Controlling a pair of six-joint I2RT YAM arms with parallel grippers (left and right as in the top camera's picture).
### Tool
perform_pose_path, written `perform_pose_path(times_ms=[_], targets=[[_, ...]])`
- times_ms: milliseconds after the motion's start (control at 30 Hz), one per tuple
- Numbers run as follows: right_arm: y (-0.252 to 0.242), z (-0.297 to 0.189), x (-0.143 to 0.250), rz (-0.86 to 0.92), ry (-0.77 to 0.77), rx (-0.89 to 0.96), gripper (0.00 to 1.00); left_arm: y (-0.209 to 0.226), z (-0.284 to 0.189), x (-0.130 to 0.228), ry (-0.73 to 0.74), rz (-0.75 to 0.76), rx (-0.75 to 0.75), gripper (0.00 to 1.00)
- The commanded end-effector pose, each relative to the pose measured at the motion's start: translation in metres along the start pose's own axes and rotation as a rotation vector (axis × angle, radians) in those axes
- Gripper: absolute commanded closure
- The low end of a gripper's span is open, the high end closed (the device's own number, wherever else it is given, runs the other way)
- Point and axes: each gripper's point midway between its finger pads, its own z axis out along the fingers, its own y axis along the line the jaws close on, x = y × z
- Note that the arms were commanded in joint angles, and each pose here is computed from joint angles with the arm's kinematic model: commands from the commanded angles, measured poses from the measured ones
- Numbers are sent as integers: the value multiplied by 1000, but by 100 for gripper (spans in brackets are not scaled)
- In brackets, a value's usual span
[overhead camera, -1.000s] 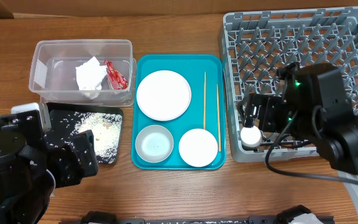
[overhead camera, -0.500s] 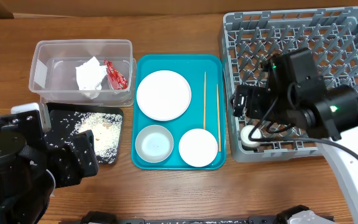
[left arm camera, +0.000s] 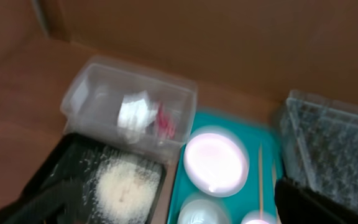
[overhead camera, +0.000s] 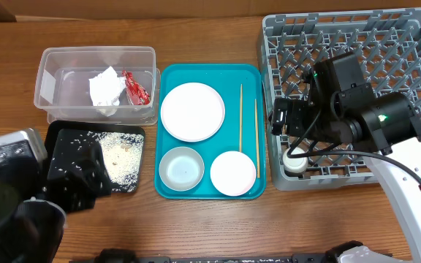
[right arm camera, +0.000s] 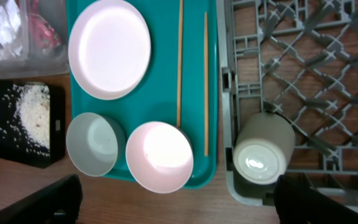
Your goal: Sort waste into correct bins and load items into the dishwasher
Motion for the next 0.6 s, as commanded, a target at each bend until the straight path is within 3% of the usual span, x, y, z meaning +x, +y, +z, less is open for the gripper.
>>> perform_pose_path(times_ms=[0, 367, 567], targets=[[3, 0, 0, -11, 0, -9, 0, -1, 20, 19, -69, -20, 56, 0], [3, 0, 0, -11, 0, -9, 0, -3, 82, 106, -304, -8, 287, 0], [3, 0, 0, -11, 0, -9, 0, 5, 111, 156, -308, -2, 324, 0]])
